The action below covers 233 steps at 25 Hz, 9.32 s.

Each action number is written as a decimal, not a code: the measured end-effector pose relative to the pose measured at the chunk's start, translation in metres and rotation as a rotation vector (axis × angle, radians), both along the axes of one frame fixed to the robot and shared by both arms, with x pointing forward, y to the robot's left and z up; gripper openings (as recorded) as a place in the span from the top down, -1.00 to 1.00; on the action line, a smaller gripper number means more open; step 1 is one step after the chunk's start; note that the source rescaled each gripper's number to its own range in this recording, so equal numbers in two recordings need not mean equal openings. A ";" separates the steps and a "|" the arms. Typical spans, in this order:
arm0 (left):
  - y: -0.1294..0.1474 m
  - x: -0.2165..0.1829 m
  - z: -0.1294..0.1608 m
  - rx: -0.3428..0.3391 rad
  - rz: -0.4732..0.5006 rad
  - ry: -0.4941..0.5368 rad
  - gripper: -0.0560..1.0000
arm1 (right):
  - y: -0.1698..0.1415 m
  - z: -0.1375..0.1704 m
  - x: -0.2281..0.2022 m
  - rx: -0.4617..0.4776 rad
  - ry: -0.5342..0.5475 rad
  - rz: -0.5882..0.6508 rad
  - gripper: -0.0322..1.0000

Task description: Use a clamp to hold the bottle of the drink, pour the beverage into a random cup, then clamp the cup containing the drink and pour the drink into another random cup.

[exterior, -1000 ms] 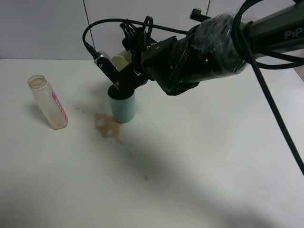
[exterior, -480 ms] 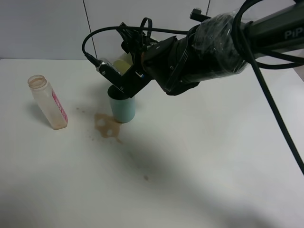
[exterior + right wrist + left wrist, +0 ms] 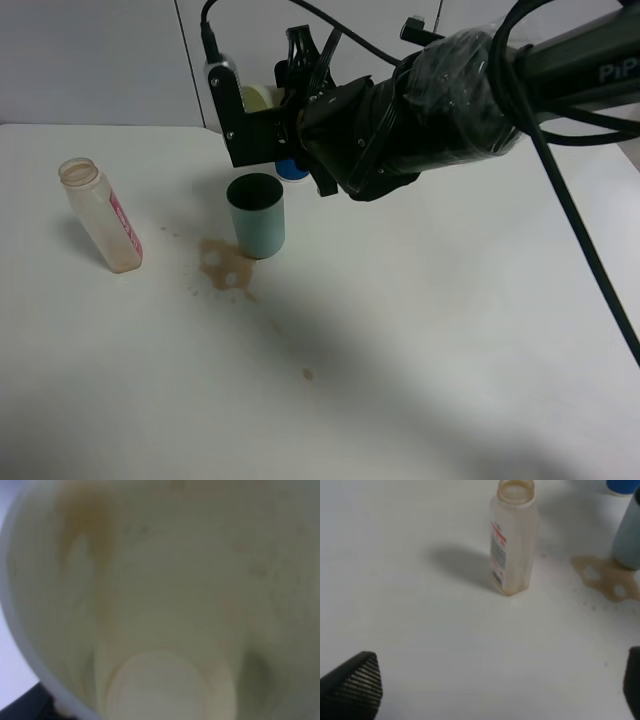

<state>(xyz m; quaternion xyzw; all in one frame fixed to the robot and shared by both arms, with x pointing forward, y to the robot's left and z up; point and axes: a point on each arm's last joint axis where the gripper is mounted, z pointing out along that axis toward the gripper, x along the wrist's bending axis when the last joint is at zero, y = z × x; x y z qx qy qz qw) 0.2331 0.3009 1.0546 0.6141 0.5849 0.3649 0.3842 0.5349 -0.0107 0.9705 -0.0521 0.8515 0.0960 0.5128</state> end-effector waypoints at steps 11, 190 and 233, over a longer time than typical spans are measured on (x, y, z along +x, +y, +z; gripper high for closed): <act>0.000 0.000 0.000 0.000 0.000 0.000 -0.86 | -0.022 0.044 -0.003 0.618 0.211 -0.306 0.94; 0.000 0.000 0.000 0.000 0.000 0.000 -0.86 | -0.307 0.181 -0.139 1.240 -0.116 -0.806 -0.81; 0.000 0.000 0.000 0.000 0.000 0.000 -0.86 | -0.288 0.083 -0.302 1.298 0.092 -0.946 -0.81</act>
